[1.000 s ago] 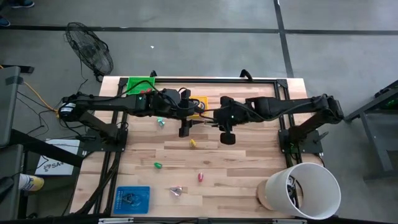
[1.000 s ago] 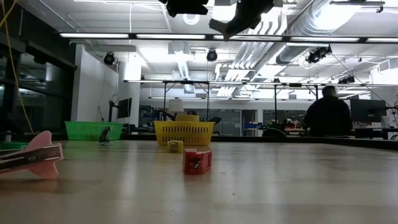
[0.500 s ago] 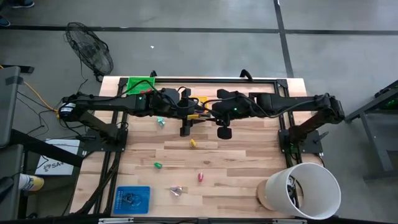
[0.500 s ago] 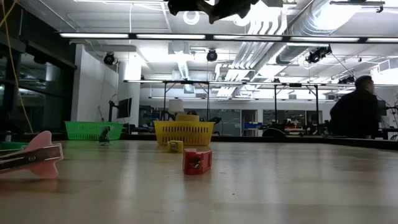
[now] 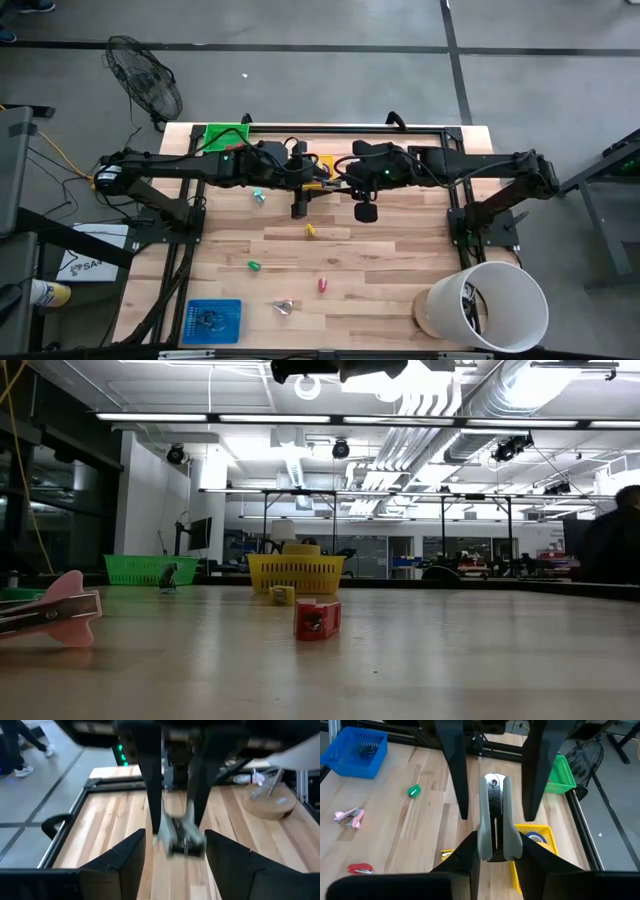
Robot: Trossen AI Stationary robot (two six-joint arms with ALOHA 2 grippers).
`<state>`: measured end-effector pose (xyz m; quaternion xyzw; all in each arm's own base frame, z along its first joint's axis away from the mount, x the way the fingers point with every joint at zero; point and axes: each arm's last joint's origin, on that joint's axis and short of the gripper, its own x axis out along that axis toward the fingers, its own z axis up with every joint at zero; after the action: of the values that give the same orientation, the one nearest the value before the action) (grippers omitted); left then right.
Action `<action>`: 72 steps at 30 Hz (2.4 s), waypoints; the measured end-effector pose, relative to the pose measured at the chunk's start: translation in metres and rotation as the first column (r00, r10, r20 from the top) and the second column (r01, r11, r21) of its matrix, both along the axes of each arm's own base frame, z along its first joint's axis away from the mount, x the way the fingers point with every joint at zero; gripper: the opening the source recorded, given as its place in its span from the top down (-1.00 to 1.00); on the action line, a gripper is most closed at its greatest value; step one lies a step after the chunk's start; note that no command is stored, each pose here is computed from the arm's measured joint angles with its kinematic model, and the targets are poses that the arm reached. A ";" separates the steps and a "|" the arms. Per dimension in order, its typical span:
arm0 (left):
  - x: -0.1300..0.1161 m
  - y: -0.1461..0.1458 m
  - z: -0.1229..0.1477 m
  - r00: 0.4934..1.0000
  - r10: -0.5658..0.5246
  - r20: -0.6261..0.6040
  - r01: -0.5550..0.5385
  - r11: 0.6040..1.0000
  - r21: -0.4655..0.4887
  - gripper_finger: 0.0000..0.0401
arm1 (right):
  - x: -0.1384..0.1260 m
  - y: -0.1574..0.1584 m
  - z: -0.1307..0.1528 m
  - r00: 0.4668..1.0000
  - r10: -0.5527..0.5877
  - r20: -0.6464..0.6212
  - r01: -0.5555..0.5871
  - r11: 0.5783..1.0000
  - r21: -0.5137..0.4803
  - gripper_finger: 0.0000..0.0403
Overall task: Pick and place Stapler, Stapler remover, tape
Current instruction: Put the light gray staple remover into the blue bin
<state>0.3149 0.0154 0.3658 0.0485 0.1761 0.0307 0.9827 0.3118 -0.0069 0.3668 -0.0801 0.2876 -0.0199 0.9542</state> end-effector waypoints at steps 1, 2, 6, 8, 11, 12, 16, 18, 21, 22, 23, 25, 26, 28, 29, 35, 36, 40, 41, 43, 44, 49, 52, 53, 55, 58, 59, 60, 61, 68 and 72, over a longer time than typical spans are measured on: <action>0.000 0.000 0.001 1.000 0.000 0.013 0.000 1.000 0.000 0.06 | 0.000 0.000 0.000 1.000 0.001 -0.001 -0.001 1.000 0.000 0.59; 0.001 0.000 0.002 1.000 0.000 0.022 0.000 1.000 0.000 0.08 | 0.000 0.000 0.000 1.000 0.001 -0.001 -0.001 1.000 0.000 0.59; 0.001 -0.001 0.002 1.000 -0.018 0.025 0.018 1.000 -0.007 0.18 | 0.000 0.000 0.000 1.000 0.002 -0.001 -0.002 1.000 -0.003 0.59; 0.001 -0.001 0.002 1.000 -0.019 0.024 0.019 1.000 -0.008 0.21 | 0.000 0.000 0.000 1.000 0.004 -0.002 -0.004 1.000 -0.005 0.59; 0.001 -0.001 0.002 1.000 -0.019 0.020 0.019 1.000 -0.009 0.22 | 0.000 0.000 0.000 1.000 0.004 -0.002 -0.004 1.000 -0.005 0.59; 0.001 -0.001 0.002 1.000 -0.019 0.018 0.019 1.000 -0.009 0.22 | 0.000 0.000 0.000 1.000 0.004 -0.002 -0.004 1.000 -0.006 0.59; 0.000 -0.001 0.002 1.000 -0.019 0.018 0.019 1.000 -0.009 0.25 | 0.000 0.000 0.000 1.000 0.004 -0.002 -0.004 1.000 -0.005 0.59; 0.000 -0.001 0.002 1.000 -0.018 0.018 0.019 1.000 -0.011 0.32 | 0.000 0.000 0.000 1.000 0.004 -0.002 -0.004 1.000 -0.006 0.59; 0.000 -0.001 0.002 1.000 -0.016 0.018 0.016 1.000 -0.017 0.48 | 0.000 0.000 0.000 1.000 0.003 -0.002 -0.003 1.000 -0.004 0.59; 0.000 -0.001 0.002 1.000 -0.012 0.018 0.012 1.000 -0.017 0.53 | 0.000 0.000 -0.001 1.000 0.002 -0.002 -0.002 1.000 0.000 0.59; 0.000 0.000 0.002 1.000 -0.008 0.018 0.008 1.000 -0.016 0.58 | 0.000 0.000 -0.001 1.000 0.002 -0.003 -0.002 1.000 0.005 0.59; 0.000 0.000 0.002 1.000 -0.007 0.019 0.007 1.000 -0.015 0.59 | 0.000 0.000 -0.001 1.000 0.002 -0.003 -0.002 1.000 0.006 0.59; 0.000 0.000 0.002 1.000 -0.009 0.018 0.009 1.000 -0.016 0.59 | 0.000 0.000 -0.001 1.000 0.001 -0.003 -0.001 1.000 0.006 0.59; 0.000 0.000 0.002 1.000 -0.007 0.019 0.008 1.000 -0.019 0.59 | 0.000 0.000 -0.001 1.000 0.002 -0.003 -0.002 1.000 0.006 0.59; 0.000 0.000 0.002 1.000 -0.007 0.019 0.007 1.000 -0.021 0.59 | 0.000 0.000 -0.001 1.000 0.001 -0.003 -0.001 1.000 0.005 0.59; 0.000 -0.001 0.002 1.000 -0.010 0.019 0.010 0.999 -0.031 0.59 | 0.000 0.000 -0.001 1.000 -0.017 -0.001 0.017 0.999 0.031 0.48; 0.000 -0.001 0.001 1.000 -0.008 0.018 0.009 0.999 -0.040 0.59 | 0.000 0.000 -0.001 1.000 -0.022 0.000 0.022 0.999 0.033 0.37; 0.000 -0.001 -0.001 1.000 -0.005 -0.006 0.005 0.999 -0.046 0.59 | 0.000 0.000 -0.002 0.999 -0.040 -0.004 0.040 0.998 0.052 -0.10; -0.001 0.000 -0.002 1.000 0.006 -0.017 -0.007 0.999 -0.043 0.59 | 0.000 0.000 -0.002 0.999 -0.042 -0.010 0.043 0.998 0.055 -0.20; -0.002 0.000 -0.004 0.998 0.042 -0.048 -0.043 0.998 -0.035 0.59 | -0.001 0.000 -0.003 0.998 -0.050 -0.026 0.052 0.996 0.067 -0.35; -0.003 0.001 -0.006 0.996 0.060 -0.069 -0.062 0.997 -0.036 0.59 | -0.003 0.000 -0.004 0.998 -0.055 -0.040 0.058 0.996 0.074 -0.41; -0.008 0.002 -0.017 0.975 0.128 -0.183 -0.143 0.987 -0.070 0.59 | -0.013 0.000 -0.006 0.991 -0.070 -0.115 0.079 0.994 0.074 -0.51; -0.014 0.001 -0.025 0.948 0.146 -0.282 -0.192 0.971 -0.142 0.59 | -0.020 -0.001 -0.007 0.983 -0.101 -0.156 0.109 0.993 0.047 -0.52; -0.016 0.000 -0.028 0.936 0.141 -0.322 -0.204 0.964 -0.173 0.59 | -0.021 -0.002 -0.007 0.979 -0.110 -0.171 0.118 0.992 0.037 -0.52; -0.022 -0.005 -0.035 0.904 0.116 -0.411 -0.223 0.949 -0.223 0.59 | -0.023 -0.002 -0.009 0.972 -0.135 -0.191 0.140 0.990 0.014 -0.52; -0.032 -0.017 -0.044 0.844 0.046 -0.534 -0.226 0.934 -0.276 0.59 | -0.027 -0.005 -0.011 0.961 -0.160 -0.226 0.161 0.987 -0.016 -0.52; -0.036 -0.022 -0.046 0.818 0.023 -0.575 -0.230 0.929 -0.290 0.59 | -0.027 -0.007 -0.011 0.958 -0.166 -0.232 0.166 0.986 -0.018 -0.52; -0.040 -0.027 -0.049 0.790 0.003 -0.613 -0.238 0.923 -0.302 0.59 | -0.028 -0.008 -0.011 0.956 -0.172 -0.236 0.172 0.985 -0.018 -0.52; -0.044 -0.032 -0.051 0.761 -0.014 -0.648 -0.248 0.917 -0.312 0.59 | -0.028 -0.010 -0.011 0.955 -0.178 -0.237 0.178 0.984 -0.019 -0.52; -0.067 -0.073 -0.058 0.592 -0.119 -0.797 -0.324 0.870 -0.370 0.59 | -0.029 -0.023 -0.011 0.951 -0.195 -0.240 0.193 0.981 -0.032 -0.52; -0.075 -0.099 -0.058 0.559 -0.133 -0.819 -0.378 0.837 -0.395 0.59 | -0.029 -0.029 -0.011 0.951 -0.191 -0.243 0.189 0.982 -0.032 -0.52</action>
<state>0.2399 -0.0832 0.3075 -0.2289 0.6158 0.0264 0.7535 0.2824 -0.0358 0.3554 -0.0580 0.4093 -0.1026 0.9048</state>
